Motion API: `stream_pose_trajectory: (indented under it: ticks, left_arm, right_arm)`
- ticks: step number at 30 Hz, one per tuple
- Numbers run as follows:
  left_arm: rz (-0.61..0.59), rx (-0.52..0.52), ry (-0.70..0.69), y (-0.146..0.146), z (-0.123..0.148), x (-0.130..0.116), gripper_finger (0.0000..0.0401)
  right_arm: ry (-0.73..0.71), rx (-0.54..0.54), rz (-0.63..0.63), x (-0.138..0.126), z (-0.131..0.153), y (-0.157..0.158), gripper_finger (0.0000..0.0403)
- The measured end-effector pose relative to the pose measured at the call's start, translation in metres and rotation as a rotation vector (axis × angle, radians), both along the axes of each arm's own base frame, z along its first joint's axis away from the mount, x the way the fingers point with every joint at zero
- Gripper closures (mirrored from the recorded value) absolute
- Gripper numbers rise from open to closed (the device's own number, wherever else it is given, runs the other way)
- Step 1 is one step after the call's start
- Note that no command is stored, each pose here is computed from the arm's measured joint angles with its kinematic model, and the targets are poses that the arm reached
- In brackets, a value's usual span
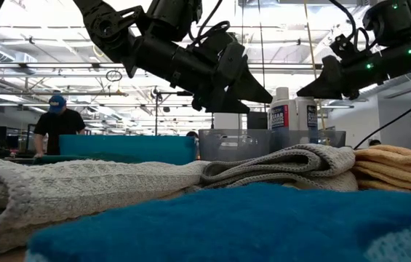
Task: Pick & Place Kitchen Items
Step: Put the white plastic restorer bottle into the right black bin
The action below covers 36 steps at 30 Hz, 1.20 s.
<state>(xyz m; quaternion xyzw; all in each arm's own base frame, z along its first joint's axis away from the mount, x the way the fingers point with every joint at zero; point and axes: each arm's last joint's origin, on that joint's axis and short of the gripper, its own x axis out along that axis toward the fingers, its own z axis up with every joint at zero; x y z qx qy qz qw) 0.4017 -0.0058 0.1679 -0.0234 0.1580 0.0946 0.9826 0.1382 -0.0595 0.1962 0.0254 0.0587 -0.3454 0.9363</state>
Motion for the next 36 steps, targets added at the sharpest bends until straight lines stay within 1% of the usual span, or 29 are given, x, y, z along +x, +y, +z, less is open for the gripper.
stream_pose_trajectory:
  ticks: [36]
  left_arm:
    - [0.0,0.0,0.0,0.0001,0.0,0.0,0.0004]
  right_arm:
    - [0.017,0.0,-0.005,-0.0008,-0.0019,-0.0012,0.0307]
